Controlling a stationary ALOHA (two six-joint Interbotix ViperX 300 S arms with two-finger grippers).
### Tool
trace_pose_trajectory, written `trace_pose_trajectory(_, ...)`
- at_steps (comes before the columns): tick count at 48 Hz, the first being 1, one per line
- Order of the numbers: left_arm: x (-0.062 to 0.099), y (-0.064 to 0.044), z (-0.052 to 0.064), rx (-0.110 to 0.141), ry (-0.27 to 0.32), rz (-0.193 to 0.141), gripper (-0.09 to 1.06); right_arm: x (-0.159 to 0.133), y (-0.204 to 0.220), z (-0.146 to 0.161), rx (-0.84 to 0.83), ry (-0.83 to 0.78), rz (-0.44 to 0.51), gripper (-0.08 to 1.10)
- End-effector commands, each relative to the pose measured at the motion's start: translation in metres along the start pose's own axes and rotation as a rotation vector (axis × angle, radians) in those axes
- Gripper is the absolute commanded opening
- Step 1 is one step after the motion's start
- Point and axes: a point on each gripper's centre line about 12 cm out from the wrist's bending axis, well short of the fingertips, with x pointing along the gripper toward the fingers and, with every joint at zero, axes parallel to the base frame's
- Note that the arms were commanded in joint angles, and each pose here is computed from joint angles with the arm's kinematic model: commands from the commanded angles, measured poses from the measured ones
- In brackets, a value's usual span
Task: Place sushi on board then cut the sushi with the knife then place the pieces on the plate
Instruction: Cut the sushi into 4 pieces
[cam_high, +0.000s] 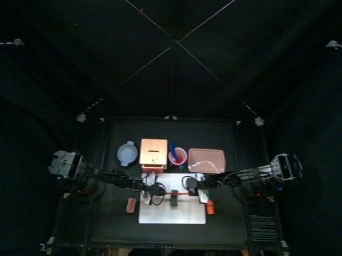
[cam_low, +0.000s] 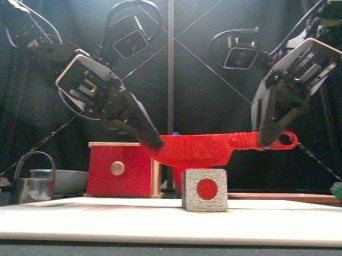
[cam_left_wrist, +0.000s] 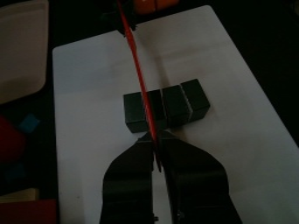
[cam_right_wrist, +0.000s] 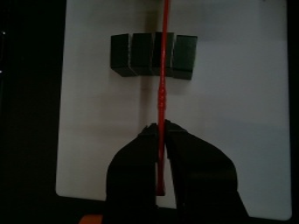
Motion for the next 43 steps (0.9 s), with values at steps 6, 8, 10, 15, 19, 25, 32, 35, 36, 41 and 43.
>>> trace_pose_trajectory(6, 0.001, 0.008, 0.018, 0.002, -0.051, 0.019, 0.4, -0.003, 0.003, 0.014, -0.024, -0.043, -0.001, 0.33)
trace_pose_trajectory(8, 0.001, 0.008, 0.018, 0.002, -0.051, 0.019, 0.4, -0.002, 0.003, 0.014, -0.025, -0.047, -0.004, 0.33)
trace_pose_trajectory(10, 0.001, 0.008, 0.018, 0.001, -0.051, 0.02, 0.4, -0.002, 0.002, 0.015, -0.023, -0.049, -0.008, 0.33)
trace_pose_trajectory(15, 0.002, 0.008, 0.018, 0.003, -0.05, 0.018, 0.4, 0.0, 0.001, 0.015, -0.024, -0.053, -0.013, 0.33)
trace_pose_trajectory(19, 0.003, 0.009, 0.016, -0.001, -0.044, 0.022, 0.4, 0.0, 0.0, 0.015, -0.033, -0.056, -0.019, 0.33)
trace_pose_trajectory(25, 0.004, 0.013, 0.017, -0.004, -0.046, 0.03, 0.4, 0.001, -0.001, 0.016, -0.049, -0.065, -0.028, 0.33)
trace_pose_trajectory(32, 0.003, 0.016, 0.02, 0.001, -0.057, 0.037, 0.4, 0.0, -0.001, 0.02, -0.055, -0.074, -0.029, 0.33)
trace_pose_trajectory(35, 0.003, 0.017, 0.019, 0.009, -0.053, 0.036, 0.4, 0.0, -0.001, 0.02, -0.055, -0.074, -0.029, 0.33)
trace_pose_trajectory(36, 0.003, 0.017, 0.019, 0.01, -0.053, 0.036, 0.4, 0.0, -0.001, 0.02, -0.055, -0.074, -0.029, 0.33)
trace_pose_trajectory(41, 0.004, 0.017, 0.018, 0.015, -0.05, 0.034, 0.4, 0.0, 0.001, 0.02, -0.054, -0.071, -0.024, 0.33)
trace_pose_trajectory(43, 0.004, 0.017, 0.017, 0.013, -0.049, 0.034, 0.4, 0.0, 0.001, 0.02, -0.053, -0.071, -0.023, 0.33)
